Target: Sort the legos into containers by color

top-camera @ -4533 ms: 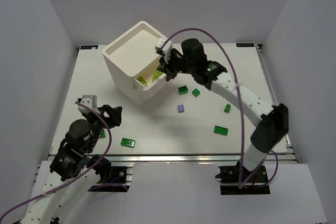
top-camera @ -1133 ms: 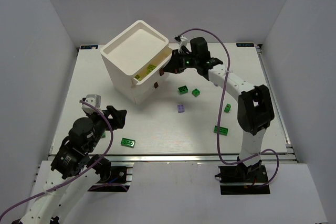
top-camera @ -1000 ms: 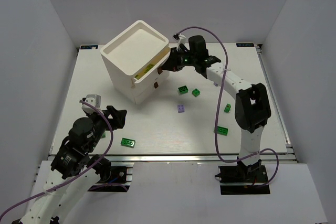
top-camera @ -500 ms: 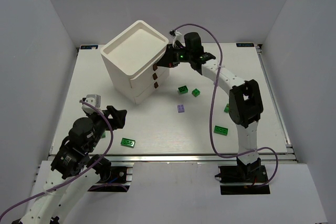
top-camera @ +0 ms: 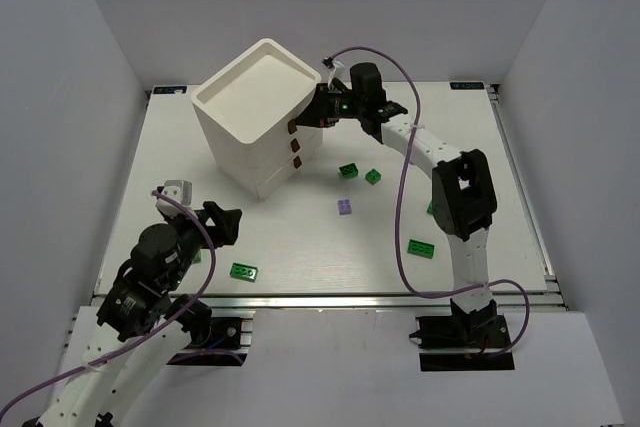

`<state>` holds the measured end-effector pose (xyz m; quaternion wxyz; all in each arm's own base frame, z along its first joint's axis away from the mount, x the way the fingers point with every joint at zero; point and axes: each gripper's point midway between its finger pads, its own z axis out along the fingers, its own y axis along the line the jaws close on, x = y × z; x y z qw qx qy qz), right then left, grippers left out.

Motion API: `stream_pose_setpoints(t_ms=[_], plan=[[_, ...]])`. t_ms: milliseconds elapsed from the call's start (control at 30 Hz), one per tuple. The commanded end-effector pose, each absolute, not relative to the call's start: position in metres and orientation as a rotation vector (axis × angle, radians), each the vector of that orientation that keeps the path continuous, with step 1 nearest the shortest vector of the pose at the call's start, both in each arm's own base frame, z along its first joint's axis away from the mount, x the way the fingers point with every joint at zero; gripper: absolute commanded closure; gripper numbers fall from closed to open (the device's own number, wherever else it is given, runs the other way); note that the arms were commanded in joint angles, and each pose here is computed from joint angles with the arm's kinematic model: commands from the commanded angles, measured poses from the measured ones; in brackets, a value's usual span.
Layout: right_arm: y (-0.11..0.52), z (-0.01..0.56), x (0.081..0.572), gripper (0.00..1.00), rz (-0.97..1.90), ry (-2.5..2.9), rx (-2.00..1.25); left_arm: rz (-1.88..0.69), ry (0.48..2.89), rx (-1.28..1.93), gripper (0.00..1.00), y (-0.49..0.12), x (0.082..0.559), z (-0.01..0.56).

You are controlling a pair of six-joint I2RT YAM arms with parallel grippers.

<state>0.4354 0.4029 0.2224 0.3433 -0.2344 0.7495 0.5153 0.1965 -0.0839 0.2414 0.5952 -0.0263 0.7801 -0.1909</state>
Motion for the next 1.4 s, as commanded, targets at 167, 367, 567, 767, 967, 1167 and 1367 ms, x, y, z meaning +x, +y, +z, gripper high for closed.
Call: stream_pose_setpoints(t_ms=[167, 367, 567, 767, 967, 1167, 1367], plan=[[0.405, 0.253, 0.438, 1.00, 1.339, 1.827, -0.652, -0.445, 1.803, -0.067, 0.16, -0.084, 0.197, 0.242], [0.380, 0.227, 0.419, 0.86, 1.237, 1.847, -0.724, -0.451, 1.794, -0.068, 0.15, -0.084, 0.197, 0.243], [0.369, 0.195, 0.405, 0.59, 1.229, 1.875, -0.774, -0.453, 1.798, -0.064, 0.15, -0.085, 0.197, 0.243], [0.381, 0.177, 0.417, 0.34, 1.203, 1.848, -0.841, -0.451, 1.798, -0.064, 0.14, -0.085, 0.197, 0.243], [0.394, 0.168, 0.427, 0.29, 1.242, 1.827, -0.833, -0.448, 1.802, -0.064, 0.14, -0.085, 0.198, 0.242], [0.402, 0.158, 0.427, 0.30, 1.250, 1.805, -0.853, -0.446, 1.800, -0.066, 0.14, -0.084, 0.198, 0.242], [0.413, 0.159, 0.423, 0.32, 1.261, 1.758, -0.880, -0.444, 1.803, -0.066, 0.14, -0.084, 0.198, 0.242]])
